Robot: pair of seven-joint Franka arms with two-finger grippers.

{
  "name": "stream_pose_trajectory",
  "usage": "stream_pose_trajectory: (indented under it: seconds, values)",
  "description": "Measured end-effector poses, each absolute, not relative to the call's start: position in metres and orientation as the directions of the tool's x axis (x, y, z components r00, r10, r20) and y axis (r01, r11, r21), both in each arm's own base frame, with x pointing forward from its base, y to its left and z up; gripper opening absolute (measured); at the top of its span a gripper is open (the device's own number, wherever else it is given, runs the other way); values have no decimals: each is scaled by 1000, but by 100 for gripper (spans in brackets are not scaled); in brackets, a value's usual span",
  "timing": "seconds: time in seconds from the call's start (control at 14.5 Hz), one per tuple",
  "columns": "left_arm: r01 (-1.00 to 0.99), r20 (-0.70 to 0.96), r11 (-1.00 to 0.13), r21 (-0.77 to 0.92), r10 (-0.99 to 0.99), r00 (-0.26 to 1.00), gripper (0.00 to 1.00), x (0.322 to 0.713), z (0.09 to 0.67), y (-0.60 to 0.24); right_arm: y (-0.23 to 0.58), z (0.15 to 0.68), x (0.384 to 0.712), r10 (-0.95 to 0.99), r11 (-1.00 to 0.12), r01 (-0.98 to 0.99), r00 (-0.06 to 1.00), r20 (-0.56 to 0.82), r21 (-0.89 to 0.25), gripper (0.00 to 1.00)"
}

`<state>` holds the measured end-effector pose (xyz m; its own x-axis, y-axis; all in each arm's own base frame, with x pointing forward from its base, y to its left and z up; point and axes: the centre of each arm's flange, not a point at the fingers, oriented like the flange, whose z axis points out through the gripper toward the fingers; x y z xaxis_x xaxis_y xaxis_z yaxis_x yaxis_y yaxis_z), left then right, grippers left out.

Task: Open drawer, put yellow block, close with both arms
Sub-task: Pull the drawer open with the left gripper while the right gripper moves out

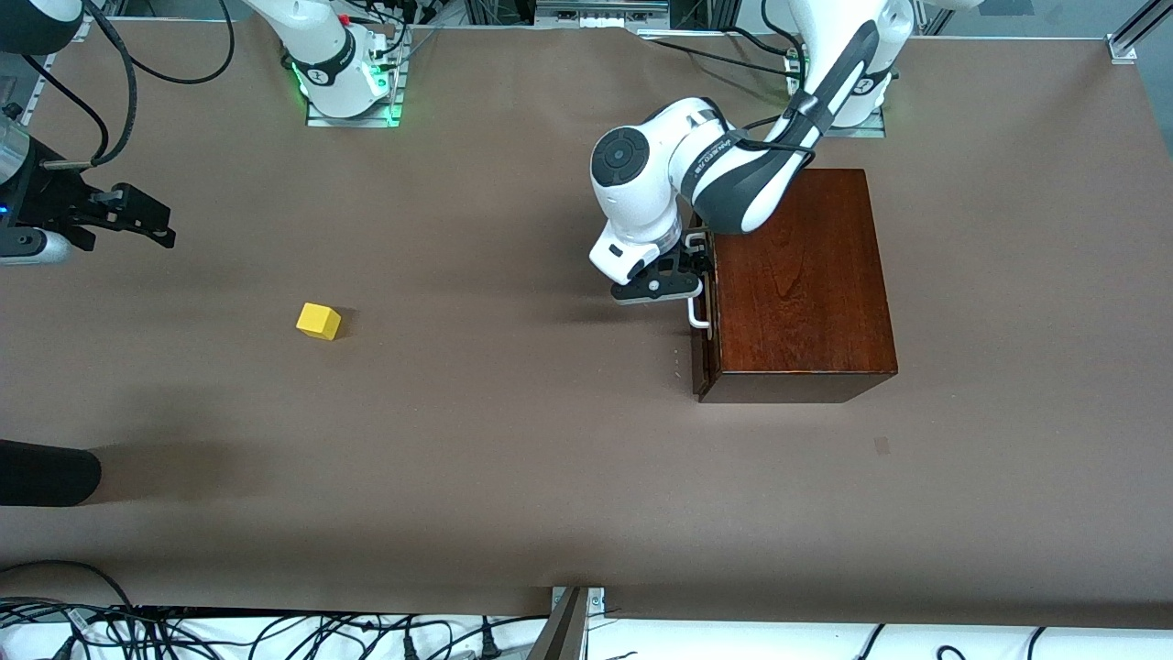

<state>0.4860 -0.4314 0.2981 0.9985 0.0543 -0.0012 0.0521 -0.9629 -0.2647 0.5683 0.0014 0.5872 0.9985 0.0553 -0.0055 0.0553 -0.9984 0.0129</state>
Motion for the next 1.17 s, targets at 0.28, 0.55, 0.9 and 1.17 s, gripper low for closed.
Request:
stream_pose_trajectory:
  seconds: [0.28,0.55,0.9,1.17]
  values:
    - [53,-18,-958,-280,61,998,100,478,280,-438,2,590,572,55,-998,55,998,7,14,100]
    - [61,-20,-959,-277,69,997,100,478,279,-438,2,590,576,56,-998,56,998,10,15,100]
    - [94,-34,-969,-229,104,994,100,480,280,-442,2,595,586,57,-998,56,998,20,17,100]
    - [105,-32,-970,-220,115,993,100,479,278,-445,3,595,592,57,-998,57,998,15,18,100]
